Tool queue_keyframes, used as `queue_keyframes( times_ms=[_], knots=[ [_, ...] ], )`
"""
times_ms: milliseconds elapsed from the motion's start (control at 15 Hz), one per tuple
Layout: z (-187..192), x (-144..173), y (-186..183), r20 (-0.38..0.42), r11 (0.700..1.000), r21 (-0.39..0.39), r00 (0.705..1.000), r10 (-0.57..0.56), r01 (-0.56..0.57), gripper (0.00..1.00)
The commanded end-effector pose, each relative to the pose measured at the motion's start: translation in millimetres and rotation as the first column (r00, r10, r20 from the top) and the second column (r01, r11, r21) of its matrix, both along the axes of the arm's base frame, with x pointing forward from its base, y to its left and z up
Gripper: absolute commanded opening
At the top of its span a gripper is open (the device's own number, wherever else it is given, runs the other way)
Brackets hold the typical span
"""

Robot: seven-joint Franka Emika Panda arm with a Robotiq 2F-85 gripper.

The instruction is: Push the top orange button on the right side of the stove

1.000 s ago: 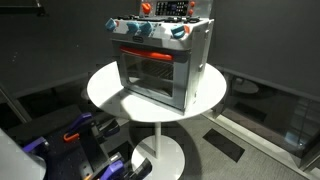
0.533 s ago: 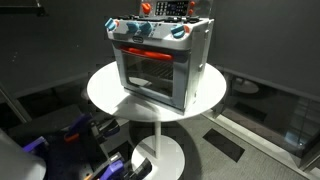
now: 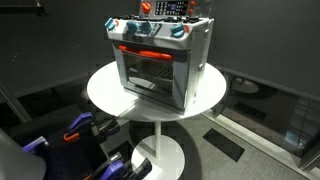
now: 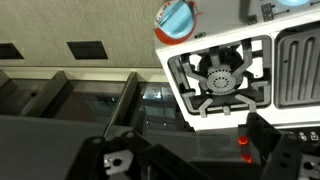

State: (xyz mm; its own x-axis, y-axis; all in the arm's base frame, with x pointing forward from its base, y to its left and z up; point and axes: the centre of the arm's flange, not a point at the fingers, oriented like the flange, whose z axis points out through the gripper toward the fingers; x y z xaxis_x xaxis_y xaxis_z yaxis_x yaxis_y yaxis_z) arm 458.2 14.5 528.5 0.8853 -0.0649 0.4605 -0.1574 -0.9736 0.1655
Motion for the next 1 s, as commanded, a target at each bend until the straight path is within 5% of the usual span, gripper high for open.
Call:
queue_keyframes(
  times_ms=[0,933],
  knots=[
    [-1,0,0,-0.003,1.0,0.001,1.0,0.001,-0.001,1.0],
    [-19,39,-1,0.148,0.999,-0.007,0.988,-0.047,0.048,1.0]
  ],
)
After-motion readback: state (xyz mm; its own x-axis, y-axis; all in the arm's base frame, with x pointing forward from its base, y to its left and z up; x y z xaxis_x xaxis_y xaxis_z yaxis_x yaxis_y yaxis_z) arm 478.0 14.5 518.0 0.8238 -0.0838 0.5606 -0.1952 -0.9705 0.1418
